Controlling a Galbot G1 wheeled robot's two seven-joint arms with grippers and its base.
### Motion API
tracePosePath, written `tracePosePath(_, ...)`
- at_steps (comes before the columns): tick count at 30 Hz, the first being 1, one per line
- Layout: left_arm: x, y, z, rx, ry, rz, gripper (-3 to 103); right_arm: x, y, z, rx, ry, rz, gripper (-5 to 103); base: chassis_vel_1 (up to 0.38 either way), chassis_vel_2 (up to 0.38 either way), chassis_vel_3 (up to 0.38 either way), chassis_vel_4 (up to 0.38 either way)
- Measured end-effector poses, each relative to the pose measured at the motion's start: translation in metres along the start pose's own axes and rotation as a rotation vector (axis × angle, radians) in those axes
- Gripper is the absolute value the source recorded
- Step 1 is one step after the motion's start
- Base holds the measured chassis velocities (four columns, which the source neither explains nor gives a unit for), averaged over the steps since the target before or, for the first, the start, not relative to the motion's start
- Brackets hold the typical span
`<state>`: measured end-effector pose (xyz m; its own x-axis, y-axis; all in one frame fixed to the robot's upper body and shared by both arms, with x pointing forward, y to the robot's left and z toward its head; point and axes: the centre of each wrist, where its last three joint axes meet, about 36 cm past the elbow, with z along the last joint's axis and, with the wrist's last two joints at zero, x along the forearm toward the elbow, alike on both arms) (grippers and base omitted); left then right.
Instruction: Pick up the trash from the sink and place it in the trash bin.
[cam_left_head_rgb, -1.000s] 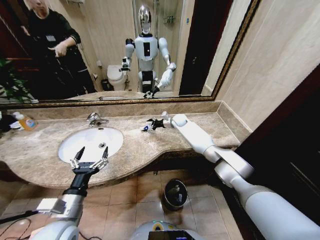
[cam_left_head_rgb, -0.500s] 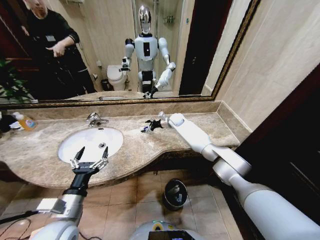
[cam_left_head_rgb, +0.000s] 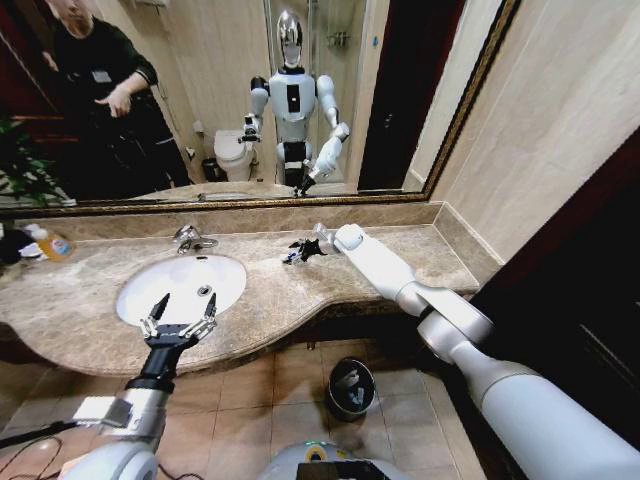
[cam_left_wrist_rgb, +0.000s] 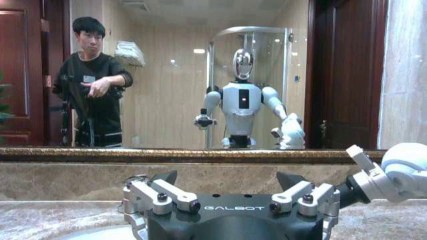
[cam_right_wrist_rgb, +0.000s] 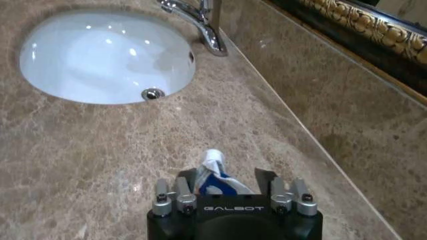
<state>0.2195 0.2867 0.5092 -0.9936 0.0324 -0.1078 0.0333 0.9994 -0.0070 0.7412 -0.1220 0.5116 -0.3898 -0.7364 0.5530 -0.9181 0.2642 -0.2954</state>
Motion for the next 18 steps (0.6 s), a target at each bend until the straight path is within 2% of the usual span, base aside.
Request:
tracePosePath(3, 0.0, 0.0, 0.0, 0.0, 0.0, 0.0, 100, 0.0, -0.0004, 0.0016, 0.011, 0.002, 0.011, 46, 0.0, 0.0, 0.0, 0.0)
tracePosePath(4, 0.0, 0.0, 0.0, 0.0, 0.0, 0.0, 100, 0.0, -0.0004, 0.0016, 0.011, 0.002, 0.011, 46, 0.0, 0.0, 0.0, 0.0)
tracePosePath(6, 0.0, 0.0, 0.0, 0.0, 0.0, 0.0, 100, -0.0019, 0.0014, 0.0041, 0.014, -0.004, 0.028, 35, 0.0, 0.0, 0.0, 0.0)
tracePosePath(11, 0.0, 0.0, 0.0, 0.0, 0.0, 0.0, 100, -0.003, 0.0029, 0.0057, 0.0, -0.016, 0.048, 25, 0.0, 0.0, 0.0, 0.0)
tracePosePath(14, 0.0, 0.0, 0.0, 0.0, 0.0, 0.0, 100, -0.0024, 0.0048, 0.0048, -0.025, -0.029, 0.064, 12, 0.0, 0.0, 0.0, 0.0)
tracePosePath(15, 0.0, 0.0, 0.0, 0.0, 0.0, 0.0, 100, -0.0024, 0.0048, 0.0048, -0.025, -0.029, 0.064, 12, 0.0, 0.0, 0.0, 0.0)
tracePosePath(18, 0.0, 0.0, 0.0, 0.0, 0.0, 0.0, 100, 0.0022, 0.0091, 0.0048, -0.056, -0.05, 0.072, 3, 0.0, 0.0, 0.0, 0.0)
